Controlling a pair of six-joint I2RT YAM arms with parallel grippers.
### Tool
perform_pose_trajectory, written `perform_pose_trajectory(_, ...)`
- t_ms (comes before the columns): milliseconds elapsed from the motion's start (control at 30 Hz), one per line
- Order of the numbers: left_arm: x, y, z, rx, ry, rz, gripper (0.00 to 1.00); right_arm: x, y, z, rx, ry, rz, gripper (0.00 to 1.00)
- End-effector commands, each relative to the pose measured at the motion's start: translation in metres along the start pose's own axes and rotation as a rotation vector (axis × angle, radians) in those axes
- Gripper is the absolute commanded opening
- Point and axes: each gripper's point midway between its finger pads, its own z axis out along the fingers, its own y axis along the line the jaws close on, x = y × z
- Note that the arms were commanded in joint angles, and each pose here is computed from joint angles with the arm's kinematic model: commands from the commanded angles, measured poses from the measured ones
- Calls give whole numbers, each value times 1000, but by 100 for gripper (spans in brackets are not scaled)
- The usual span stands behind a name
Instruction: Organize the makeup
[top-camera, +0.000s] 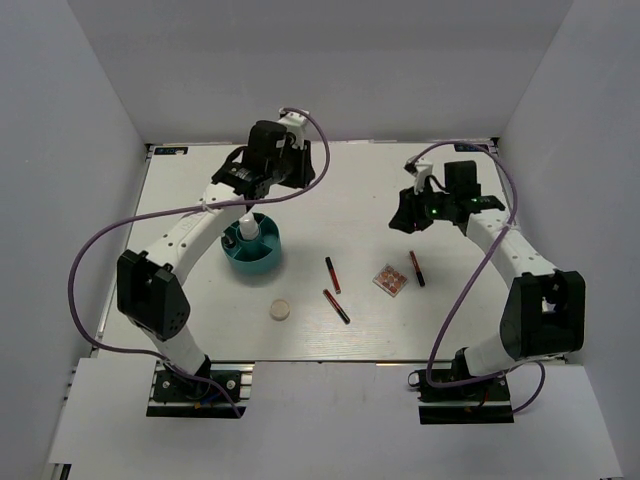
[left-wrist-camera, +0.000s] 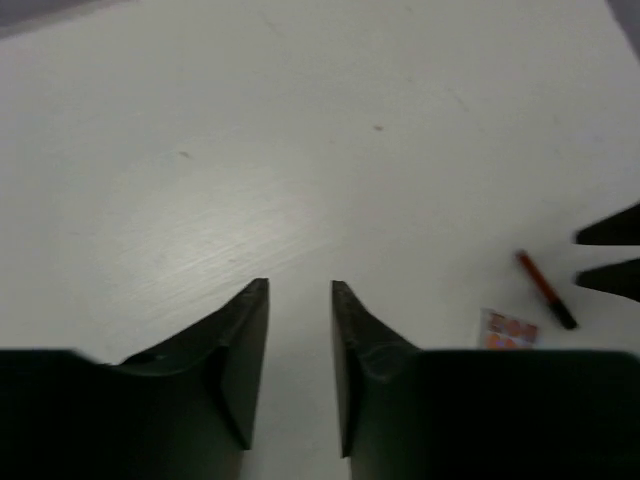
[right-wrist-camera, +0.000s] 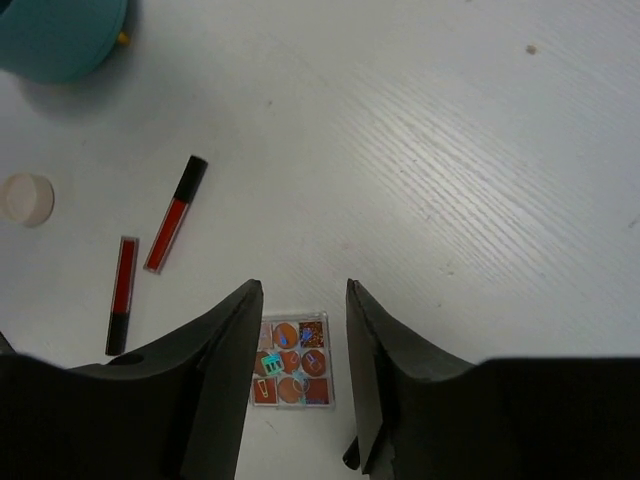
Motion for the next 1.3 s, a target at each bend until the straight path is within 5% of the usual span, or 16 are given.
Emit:
perform_pose_trajectory(0, 27, -61, -6, 285, 127, -136, 38, 4, 25, 7, -109, 44, -108, 44)
perform_pose_trajectory(167, 68, -69, -5, 263, 243, -225, 36, 10, 51, 26, -161, 105, -176, 30)
perform_pose_trajectory(533, 78, -76, -66, 158, 264, -301, 62, 29, 96, 93, -103, 283, -114, 46)
perform_pose_trajectory(900, 72, -23, -165, -56, 3, -481, 64, 59, 117, 140, 10, 401, -50, 49)
perform_pose_trajectory(1267, 108, -2, -184, -163, 41, -528, 64, 91, 118, 162, 126, 494, -21, 48)
